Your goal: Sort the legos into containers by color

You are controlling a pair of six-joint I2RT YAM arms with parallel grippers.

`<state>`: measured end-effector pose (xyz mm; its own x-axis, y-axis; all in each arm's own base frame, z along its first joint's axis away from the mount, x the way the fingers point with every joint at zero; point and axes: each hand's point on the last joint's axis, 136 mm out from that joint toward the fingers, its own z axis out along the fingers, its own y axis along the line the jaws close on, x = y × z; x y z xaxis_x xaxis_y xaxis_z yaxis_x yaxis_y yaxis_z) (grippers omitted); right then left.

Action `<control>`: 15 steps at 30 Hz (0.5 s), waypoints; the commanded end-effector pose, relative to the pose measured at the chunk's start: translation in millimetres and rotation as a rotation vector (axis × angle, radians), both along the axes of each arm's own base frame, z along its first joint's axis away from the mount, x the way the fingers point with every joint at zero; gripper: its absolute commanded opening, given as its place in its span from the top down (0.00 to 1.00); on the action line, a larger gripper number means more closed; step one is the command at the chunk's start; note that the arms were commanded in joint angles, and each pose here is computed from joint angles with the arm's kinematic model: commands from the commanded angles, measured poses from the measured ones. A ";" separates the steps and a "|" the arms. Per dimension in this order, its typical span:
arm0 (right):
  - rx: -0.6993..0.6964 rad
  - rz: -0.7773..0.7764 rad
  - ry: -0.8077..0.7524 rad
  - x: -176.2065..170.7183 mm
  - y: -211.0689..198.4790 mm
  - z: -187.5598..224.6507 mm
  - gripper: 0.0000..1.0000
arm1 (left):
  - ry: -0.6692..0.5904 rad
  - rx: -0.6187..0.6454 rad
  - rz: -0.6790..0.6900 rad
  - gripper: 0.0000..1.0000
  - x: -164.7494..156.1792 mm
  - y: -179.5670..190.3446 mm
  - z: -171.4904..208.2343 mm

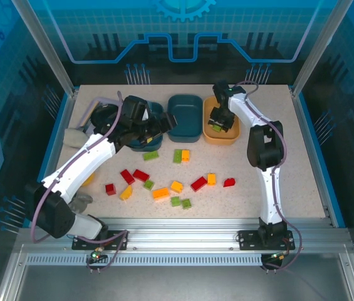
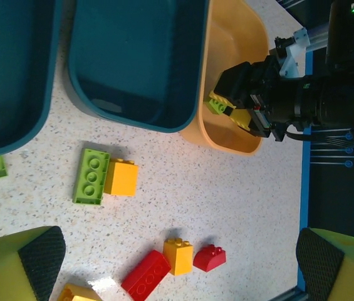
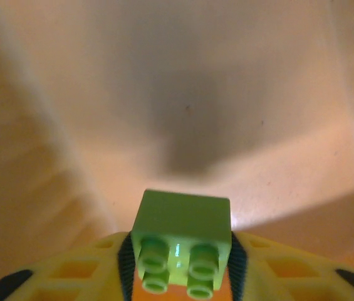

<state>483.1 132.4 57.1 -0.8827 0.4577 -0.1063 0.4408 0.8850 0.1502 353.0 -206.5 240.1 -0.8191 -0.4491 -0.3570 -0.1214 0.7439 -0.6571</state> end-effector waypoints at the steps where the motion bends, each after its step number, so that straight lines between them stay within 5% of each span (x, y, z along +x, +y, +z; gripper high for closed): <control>1: 0.021 0.011 0.038 -3.4 -3.5 4.5 0.49 | 0.031 0.037 0.074 0.01 -12.4 21.0 2.2; 9: 0.024 0.147 -0.190 2.2 17.2 91.2 0.42 | 0.258 0.248 0.281 0.01 -63.9 86.6 -38.5; 15: 0.135 0.576 -0.631 -42.9 99.0 183.3 0.40 | 0.597 0.346 0.481 0.11 -125.8 150.1 -94.1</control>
